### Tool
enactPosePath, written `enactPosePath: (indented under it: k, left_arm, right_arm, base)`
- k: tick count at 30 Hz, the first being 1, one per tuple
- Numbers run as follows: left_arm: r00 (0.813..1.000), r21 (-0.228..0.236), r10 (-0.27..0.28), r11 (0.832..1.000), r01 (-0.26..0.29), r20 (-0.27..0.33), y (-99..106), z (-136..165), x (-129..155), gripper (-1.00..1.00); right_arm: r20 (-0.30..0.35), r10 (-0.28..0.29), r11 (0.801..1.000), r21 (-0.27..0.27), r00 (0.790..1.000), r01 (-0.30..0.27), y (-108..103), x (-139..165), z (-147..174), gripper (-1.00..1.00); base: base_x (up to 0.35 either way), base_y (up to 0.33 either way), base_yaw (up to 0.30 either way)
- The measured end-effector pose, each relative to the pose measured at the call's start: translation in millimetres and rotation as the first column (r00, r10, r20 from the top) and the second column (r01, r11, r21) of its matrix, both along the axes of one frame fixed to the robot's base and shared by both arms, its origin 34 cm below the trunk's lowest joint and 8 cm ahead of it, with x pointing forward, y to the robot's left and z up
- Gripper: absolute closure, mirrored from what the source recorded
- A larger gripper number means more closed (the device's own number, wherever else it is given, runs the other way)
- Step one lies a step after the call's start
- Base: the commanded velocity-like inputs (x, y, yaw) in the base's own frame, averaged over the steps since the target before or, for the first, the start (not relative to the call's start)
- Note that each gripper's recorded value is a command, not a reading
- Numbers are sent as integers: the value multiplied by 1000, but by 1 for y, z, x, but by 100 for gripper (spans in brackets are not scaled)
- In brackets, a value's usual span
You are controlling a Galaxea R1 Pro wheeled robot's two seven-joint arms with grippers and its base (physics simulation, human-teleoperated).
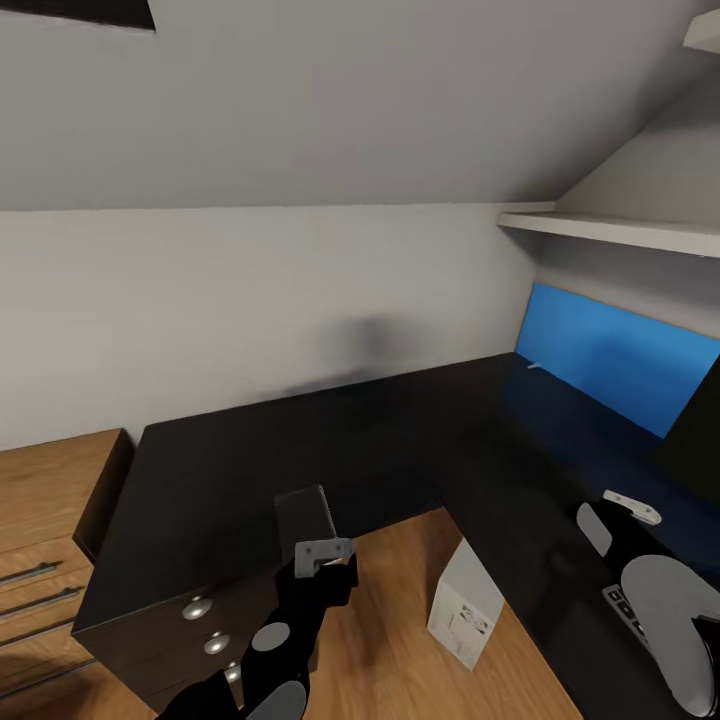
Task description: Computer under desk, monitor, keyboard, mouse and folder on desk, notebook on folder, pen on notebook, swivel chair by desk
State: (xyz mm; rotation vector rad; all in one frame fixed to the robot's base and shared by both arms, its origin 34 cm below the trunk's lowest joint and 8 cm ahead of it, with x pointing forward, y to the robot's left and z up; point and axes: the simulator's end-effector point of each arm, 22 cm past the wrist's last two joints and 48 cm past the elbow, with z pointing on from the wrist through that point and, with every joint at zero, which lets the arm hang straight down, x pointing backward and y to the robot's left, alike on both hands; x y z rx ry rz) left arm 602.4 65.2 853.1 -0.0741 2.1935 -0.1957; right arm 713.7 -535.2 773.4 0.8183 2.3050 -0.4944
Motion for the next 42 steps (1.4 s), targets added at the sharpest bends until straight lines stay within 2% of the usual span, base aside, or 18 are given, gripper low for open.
enactPosePath:
  k: [42]
  left_arm:
    - [1000,2,1,1000,-1,-1,0,-1,0,-100]
  right_arm:
    - [-23,9,1000,7,1000,-9,3,-3,-4,100]
  base:
    - [-16,-15,0]
